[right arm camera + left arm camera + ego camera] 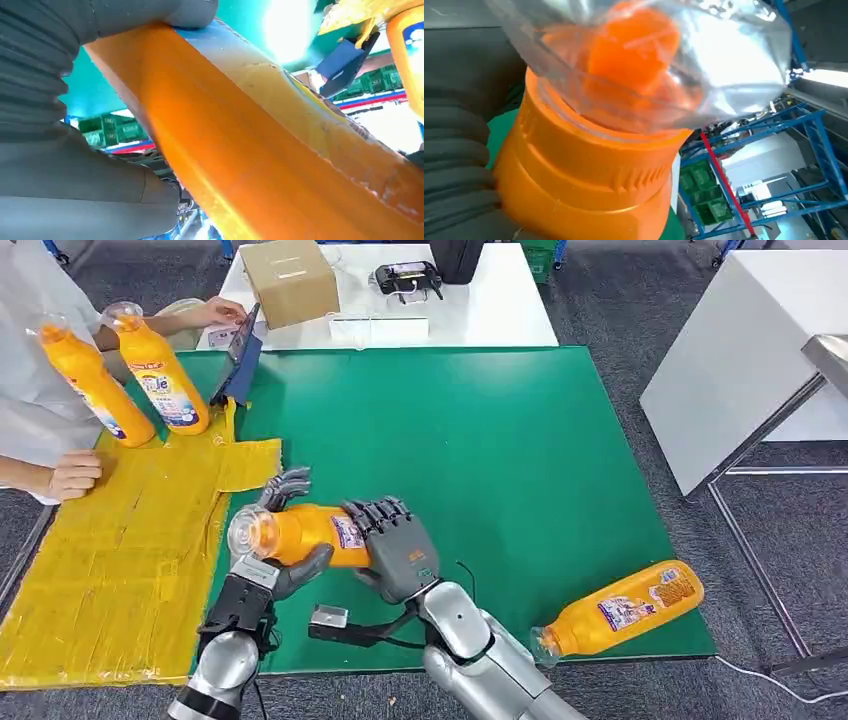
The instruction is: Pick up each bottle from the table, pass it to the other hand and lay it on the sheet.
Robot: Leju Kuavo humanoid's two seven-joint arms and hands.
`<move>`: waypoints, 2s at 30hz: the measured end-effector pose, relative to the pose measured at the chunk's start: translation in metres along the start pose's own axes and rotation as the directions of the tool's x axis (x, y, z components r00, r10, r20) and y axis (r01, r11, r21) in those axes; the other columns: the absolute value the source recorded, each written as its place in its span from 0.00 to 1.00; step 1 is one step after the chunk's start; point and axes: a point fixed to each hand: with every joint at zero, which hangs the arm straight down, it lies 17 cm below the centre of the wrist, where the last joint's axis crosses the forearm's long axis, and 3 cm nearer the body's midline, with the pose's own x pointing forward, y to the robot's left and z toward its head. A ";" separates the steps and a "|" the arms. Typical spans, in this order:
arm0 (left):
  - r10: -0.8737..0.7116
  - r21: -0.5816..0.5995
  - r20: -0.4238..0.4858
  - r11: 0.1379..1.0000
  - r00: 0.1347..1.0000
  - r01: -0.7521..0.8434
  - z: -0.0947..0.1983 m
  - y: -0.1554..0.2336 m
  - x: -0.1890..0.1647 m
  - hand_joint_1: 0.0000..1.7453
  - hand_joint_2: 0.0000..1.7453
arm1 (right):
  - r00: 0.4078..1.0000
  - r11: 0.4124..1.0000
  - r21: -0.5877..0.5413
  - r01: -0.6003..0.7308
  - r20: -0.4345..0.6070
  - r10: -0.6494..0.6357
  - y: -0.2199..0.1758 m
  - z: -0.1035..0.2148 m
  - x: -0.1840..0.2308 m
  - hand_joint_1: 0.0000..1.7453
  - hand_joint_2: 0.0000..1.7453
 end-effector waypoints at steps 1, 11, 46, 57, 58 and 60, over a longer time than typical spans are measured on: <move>0.002 0.000 -0.005 1.000 1.000 -0.002 0.000 0.001 -0.002 1.00 1.00 | 1.000 1.000 0.000 -0.005 0.003 0.005 0.000 0.000 0.000 1.00 1.00; 0.022 0.008 -0.027 1.000 0.999 -0.021 0.000 0.006 -0.009 1.00 1.00 | 0.999 0.999 -0.030 -0.032 0.016 0.032 -0.002 0.005 0.004 1.00 1.00; -0.956 0.321 -0.195 0.148 0.218 0.936 -0.076 0.218 -0.003 1.00 1.00 | 0.955 0.794 -0.546 0.266 0.035 -0.296 -0.197 0.059 -0.048 0.00 1.00; -0.981 -0.342 0.062 -0.195 -0.185 0.919 -0.029 0.152 -0.214 1.00 1.00 | 0.984 0.932 -0.322 0.164 -0.008 -0.176 -0.168 0.047 -0.058 0.00 1.00; -0.979 -0.369 0.082 -0.204 -0.187 0.907 -0.020 0.150 -0.223 1.00 1.00 | 0.985 0.936 -0.314 0.160 -0.010 -0.172 -0.167 0.047 -0.059 0.00 1.00; -0.979 -0.441 0.114 -0.204 -0.171 0.874 -0.004 0.149 -0.243 1.00 1.00 | 0.988 0.948 -0.285 0.143 -0.012 -0.153 -0.162 0.048 -0.061 0.00 1.00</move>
